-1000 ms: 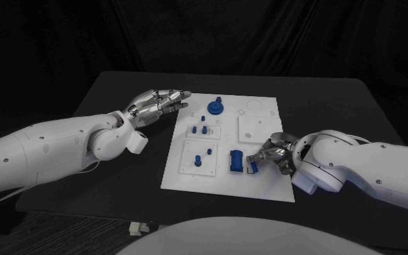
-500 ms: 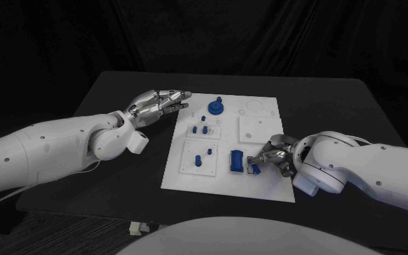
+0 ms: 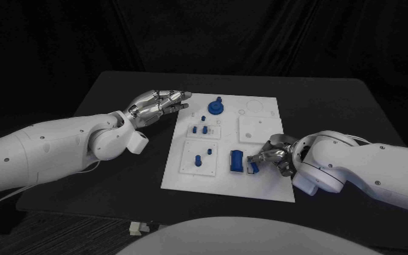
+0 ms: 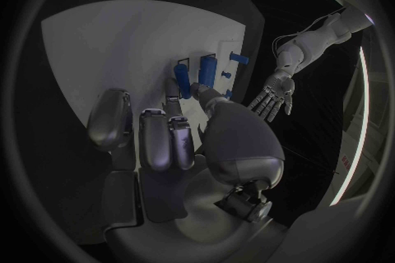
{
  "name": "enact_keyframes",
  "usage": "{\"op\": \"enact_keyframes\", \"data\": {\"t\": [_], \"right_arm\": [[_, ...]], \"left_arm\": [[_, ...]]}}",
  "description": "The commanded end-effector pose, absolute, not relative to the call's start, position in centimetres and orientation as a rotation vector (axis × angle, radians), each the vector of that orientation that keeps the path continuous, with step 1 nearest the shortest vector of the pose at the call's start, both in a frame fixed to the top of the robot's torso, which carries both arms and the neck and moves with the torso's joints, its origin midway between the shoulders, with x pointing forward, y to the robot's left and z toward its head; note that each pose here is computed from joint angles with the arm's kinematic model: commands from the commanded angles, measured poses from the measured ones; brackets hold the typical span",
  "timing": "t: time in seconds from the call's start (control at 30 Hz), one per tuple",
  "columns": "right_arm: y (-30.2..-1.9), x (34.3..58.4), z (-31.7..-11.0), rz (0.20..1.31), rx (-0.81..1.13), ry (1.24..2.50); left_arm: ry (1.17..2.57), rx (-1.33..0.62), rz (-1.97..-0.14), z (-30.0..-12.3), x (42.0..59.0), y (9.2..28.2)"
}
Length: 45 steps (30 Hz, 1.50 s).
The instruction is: Assemble the parts on the task board
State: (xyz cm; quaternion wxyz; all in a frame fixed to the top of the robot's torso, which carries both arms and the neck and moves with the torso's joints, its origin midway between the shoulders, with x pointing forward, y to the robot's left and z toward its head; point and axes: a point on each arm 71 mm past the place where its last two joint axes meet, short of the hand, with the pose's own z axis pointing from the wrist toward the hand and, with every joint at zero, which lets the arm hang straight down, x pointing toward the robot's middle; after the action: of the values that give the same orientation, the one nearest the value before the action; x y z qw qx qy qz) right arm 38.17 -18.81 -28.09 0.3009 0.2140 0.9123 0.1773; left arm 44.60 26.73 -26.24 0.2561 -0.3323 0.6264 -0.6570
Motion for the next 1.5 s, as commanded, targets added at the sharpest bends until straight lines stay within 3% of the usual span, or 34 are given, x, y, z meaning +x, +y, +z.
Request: {"op": "enact_keyframes", "data": {"t": [0.03,1.23,1.5], "right_arm": [[-18.96,38.13,-28.28,0.452,0.59,2.415],[-18.65,38.03,-28.43,0.454,0.538,2.451],[-19.4,37.92,-27.95,0.454,0.541,2.393]], "left_arm": [[1.696,-0.899,-1.807,-26.18,44.55,26.51],[1.707,-0.902,-1.808,-26.29,44.57,26.47],[1.7,-0.899,-1.813,-26.25,44.53,26.48]]}}
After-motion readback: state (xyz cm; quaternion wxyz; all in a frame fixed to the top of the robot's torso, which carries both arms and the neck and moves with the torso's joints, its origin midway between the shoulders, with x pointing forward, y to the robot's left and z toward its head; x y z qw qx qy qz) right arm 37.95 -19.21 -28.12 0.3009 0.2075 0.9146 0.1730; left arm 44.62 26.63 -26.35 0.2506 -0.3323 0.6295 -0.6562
